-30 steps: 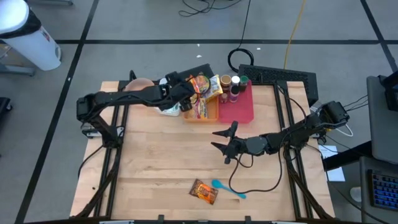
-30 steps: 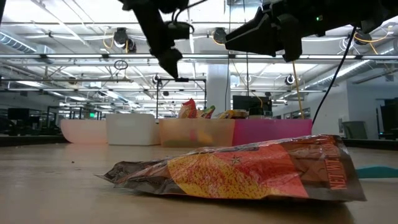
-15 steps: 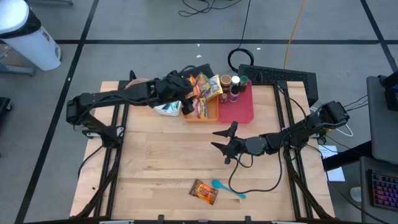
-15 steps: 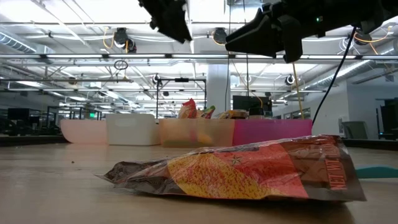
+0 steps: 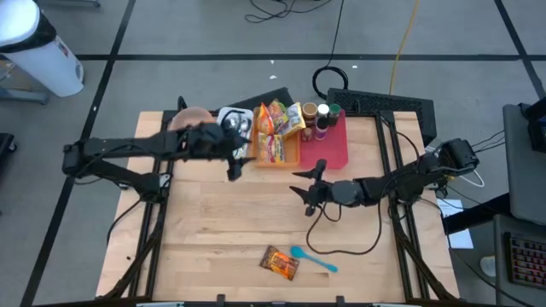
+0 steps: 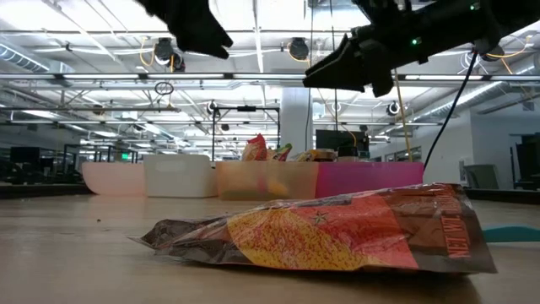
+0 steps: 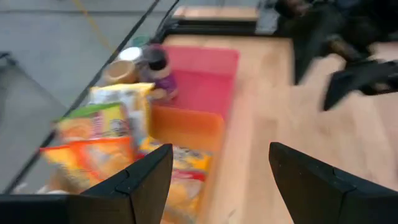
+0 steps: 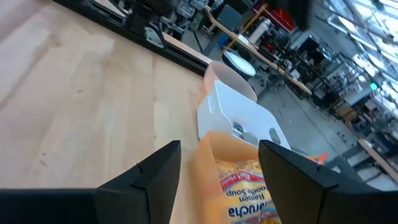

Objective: Pick & Place Food Item
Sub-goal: Put the orange seasoning pack into the red bin

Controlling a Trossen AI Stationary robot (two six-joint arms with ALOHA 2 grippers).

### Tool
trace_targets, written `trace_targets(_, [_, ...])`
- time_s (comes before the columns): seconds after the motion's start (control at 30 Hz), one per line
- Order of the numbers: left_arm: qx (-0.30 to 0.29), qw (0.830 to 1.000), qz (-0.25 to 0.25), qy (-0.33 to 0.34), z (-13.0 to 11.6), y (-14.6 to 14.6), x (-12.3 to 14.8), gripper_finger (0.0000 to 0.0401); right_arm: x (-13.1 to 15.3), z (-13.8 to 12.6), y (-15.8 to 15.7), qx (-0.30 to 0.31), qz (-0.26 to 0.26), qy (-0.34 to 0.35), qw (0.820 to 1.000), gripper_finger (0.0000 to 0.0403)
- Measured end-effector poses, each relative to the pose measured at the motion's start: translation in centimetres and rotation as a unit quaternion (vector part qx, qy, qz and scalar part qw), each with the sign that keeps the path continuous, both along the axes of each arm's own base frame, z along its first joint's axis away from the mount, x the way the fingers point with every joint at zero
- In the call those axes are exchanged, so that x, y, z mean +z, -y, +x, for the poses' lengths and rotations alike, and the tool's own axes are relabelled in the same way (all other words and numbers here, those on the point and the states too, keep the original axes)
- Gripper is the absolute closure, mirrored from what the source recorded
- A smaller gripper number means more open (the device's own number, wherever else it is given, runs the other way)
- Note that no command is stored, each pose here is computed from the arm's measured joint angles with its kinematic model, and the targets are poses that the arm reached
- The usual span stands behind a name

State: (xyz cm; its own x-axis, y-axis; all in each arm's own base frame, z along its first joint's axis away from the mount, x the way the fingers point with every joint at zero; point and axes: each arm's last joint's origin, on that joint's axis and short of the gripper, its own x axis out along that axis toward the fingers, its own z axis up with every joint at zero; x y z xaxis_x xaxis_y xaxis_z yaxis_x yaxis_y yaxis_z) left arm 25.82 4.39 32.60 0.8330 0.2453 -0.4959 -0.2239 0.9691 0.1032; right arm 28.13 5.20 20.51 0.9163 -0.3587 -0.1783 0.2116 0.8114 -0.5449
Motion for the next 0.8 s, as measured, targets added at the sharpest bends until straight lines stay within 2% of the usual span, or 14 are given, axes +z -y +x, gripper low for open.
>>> trace_targets(0.23, [-0.041,0.995,-0.048,0.078,-1.9,2.7,-8.7,0.0128,0.0,0.2,1.5,-0.029,0.019,0.007,0.999,0.0193])
trace_targets(0.33, [-0.057,0.989,-0.058,0.12,-2.6,3.7,-11.0,0.0128,0.0,0.3,2.1,-0.038,0.013,0.005,0.999,0.0193])
trace_targets(0.57, [-0.091,0.972,-0.043,0.211,-3.5,4.9,-12.2,0.0128,0.2,0.5,3.5,-0.058,-0.007,0.006,0.998,0.0193])
trace_targets(0.8, [-0.091,0.973,-0.002,0.212,-3.6,4.8,-12.1,0.0128,0.2,0.5,3.9,-0.066,-0.008,0.006,0.998,0.0193])
